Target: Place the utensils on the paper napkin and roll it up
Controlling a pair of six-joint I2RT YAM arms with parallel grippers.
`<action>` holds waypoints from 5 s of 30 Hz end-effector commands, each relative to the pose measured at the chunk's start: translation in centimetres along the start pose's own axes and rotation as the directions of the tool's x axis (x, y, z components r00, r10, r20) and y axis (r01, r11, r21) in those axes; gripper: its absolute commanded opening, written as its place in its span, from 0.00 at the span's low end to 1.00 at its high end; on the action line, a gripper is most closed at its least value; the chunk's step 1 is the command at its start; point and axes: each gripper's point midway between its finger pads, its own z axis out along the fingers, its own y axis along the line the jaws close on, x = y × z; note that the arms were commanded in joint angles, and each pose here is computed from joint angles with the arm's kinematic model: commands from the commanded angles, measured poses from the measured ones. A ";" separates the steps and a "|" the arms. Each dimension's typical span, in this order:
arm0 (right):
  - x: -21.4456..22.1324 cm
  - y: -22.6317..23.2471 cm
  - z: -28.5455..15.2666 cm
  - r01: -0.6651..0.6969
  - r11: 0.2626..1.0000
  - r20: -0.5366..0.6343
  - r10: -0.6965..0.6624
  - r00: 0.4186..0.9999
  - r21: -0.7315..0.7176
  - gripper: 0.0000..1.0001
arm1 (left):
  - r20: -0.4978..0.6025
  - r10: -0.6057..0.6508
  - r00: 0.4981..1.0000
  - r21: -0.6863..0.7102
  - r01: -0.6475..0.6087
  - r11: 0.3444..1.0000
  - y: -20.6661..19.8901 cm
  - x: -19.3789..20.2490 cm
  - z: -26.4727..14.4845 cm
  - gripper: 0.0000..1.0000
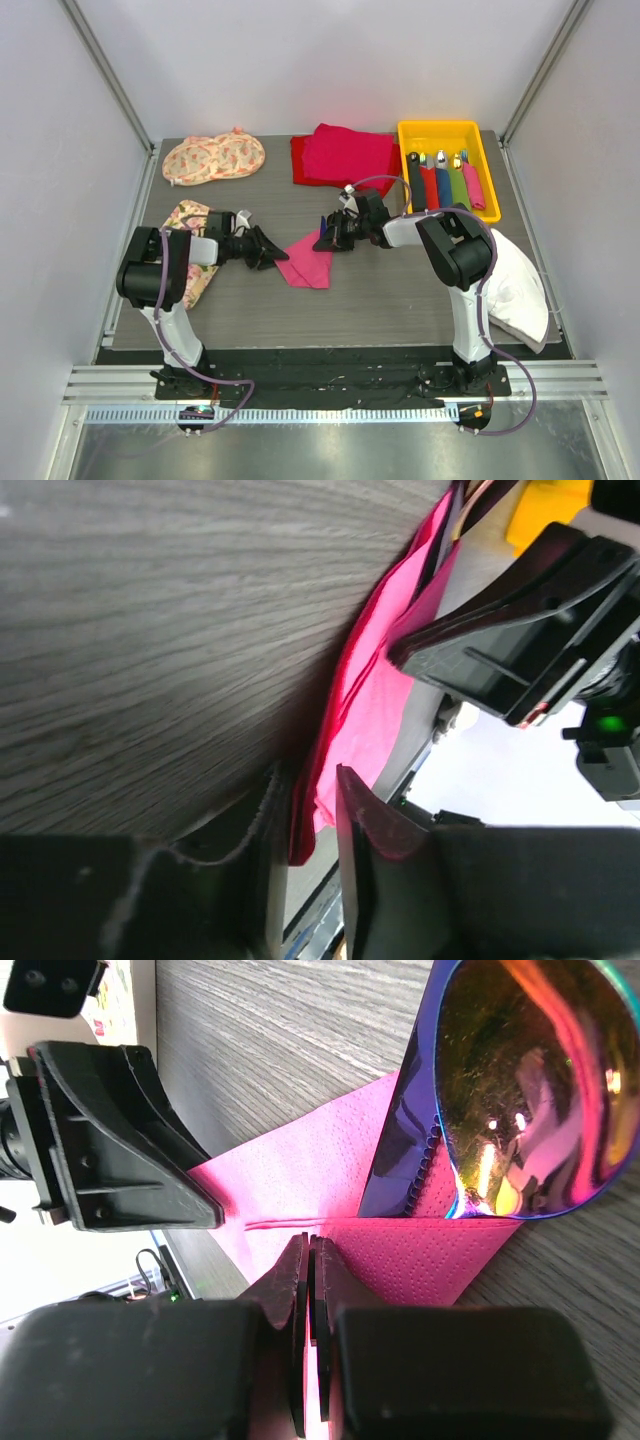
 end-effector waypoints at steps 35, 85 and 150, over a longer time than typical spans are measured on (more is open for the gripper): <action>1.7 -5.3 0.2 -0.025 0.980 0.006 0.024 1.000 0.196 0.01 | -0.154 0.036 0.987 0.060 -0.027 0.998 -4.9 4.8 7.4 0.06; -0.1 -2.7 -2.6 -0.167 0.982 0.041 0.164 0.986 0.092 0.01 | -0.134 0.026 0.991 -0.027 -0.029 0.999 -3.9 3.3 8.0 0.00; -4.2 -2.0 -8.2 -0.106 0.976 0.057 0.097 0.994 0.190 0.20 | -0.260 0.030 0.965 -0.054 -0.045 0.998 0.4 7.5 10.6 0.22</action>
